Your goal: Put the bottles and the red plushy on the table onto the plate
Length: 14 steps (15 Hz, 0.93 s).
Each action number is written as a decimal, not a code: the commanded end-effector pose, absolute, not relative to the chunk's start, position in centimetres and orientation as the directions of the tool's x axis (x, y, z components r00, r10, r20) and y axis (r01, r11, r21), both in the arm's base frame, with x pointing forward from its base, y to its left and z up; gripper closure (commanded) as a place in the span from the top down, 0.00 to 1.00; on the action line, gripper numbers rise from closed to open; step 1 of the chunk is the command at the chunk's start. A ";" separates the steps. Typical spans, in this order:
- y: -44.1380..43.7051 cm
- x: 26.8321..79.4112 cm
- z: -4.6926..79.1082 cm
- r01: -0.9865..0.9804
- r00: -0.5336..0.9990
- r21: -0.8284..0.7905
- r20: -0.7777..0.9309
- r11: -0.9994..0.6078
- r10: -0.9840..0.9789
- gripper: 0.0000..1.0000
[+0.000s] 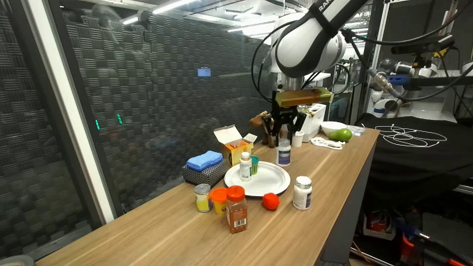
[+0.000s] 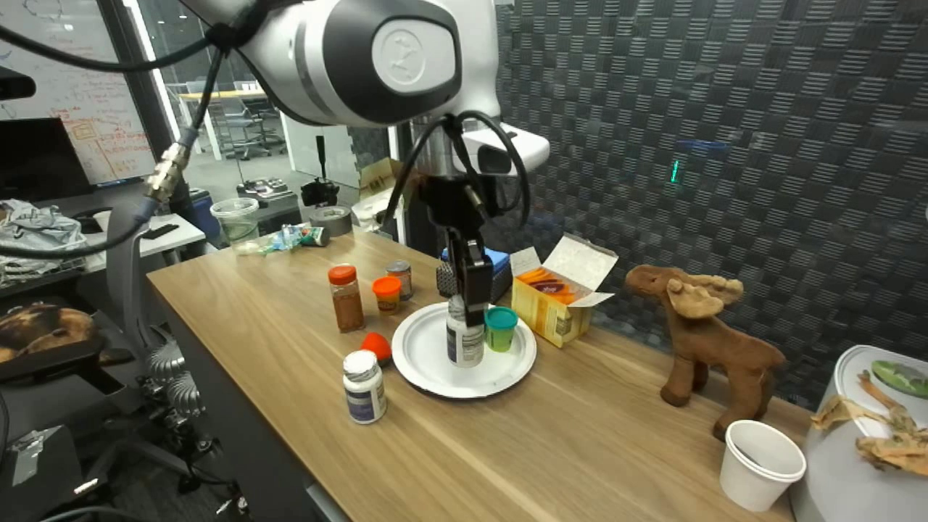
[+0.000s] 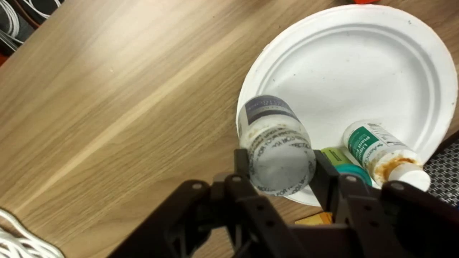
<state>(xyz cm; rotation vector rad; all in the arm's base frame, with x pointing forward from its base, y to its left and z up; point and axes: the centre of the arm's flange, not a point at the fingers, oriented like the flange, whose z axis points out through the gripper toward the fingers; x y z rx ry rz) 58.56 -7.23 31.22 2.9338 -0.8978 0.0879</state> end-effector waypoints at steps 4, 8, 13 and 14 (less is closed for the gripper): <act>-8.6 63.0 28.1 -0.639 0.770 0.075 0.052 -0.766 -0.637 0.20; -9.7 64.8 28.1 -0.679 0.734 0.059 0.058 -0.732 -0.676 0.20; -10.2 65.9 28.2 -0.703 0.711 0.041 0.022 -0.710 -0.703 0.20; -10.1 66.1 28.2 -0.705 0.709 0.036 0.012 -0.708 -0.705 0.20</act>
